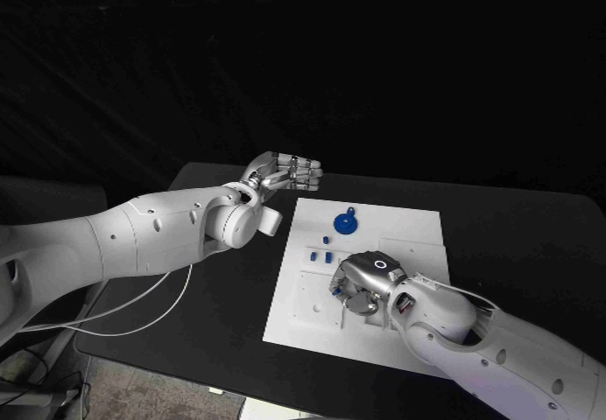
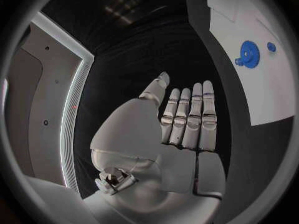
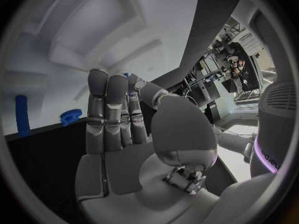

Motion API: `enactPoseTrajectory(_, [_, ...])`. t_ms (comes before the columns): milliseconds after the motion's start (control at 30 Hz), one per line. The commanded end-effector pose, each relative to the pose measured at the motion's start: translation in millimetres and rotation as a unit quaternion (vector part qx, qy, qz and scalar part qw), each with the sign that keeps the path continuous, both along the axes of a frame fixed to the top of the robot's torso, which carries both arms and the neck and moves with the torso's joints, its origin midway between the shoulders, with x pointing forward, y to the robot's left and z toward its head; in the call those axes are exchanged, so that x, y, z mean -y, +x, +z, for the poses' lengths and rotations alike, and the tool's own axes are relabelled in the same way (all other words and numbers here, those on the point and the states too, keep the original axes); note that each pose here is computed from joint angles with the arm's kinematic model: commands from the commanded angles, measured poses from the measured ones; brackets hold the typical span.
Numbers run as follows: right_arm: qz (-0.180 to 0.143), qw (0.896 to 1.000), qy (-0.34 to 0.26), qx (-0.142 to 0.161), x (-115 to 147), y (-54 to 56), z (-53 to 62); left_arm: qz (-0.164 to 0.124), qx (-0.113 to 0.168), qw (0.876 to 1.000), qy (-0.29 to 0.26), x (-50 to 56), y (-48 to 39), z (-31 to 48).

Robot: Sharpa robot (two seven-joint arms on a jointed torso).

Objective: Assemble the parts on the task board

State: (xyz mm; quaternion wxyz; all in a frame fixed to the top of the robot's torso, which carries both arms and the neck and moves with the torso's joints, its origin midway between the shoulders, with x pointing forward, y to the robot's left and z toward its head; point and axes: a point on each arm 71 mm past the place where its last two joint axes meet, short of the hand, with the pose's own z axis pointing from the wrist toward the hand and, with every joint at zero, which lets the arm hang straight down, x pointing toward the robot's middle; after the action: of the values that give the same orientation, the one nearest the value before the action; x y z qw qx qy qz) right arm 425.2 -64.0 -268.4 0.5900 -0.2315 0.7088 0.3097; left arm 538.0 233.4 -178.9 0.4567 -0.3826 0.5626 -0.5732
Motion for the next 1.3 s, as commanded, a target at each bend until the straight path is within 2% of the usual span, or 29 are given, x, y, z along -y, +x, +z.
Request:
enactPoseTrajectory(33, [0.008, 0.999, -0.034, -0.018, 0, -2.8, -7.4, -0.007, 0.0, 1.0, -0.005, 2.8, -0.1, 1.0])
enactPoseTrajectory(1300, [0.001, 1.0, -0.015, 0.0, -11, -3.6, -8.9, -0.013, -0.005, 1.0, -0.006, 4.1, -0.3, 0.3])
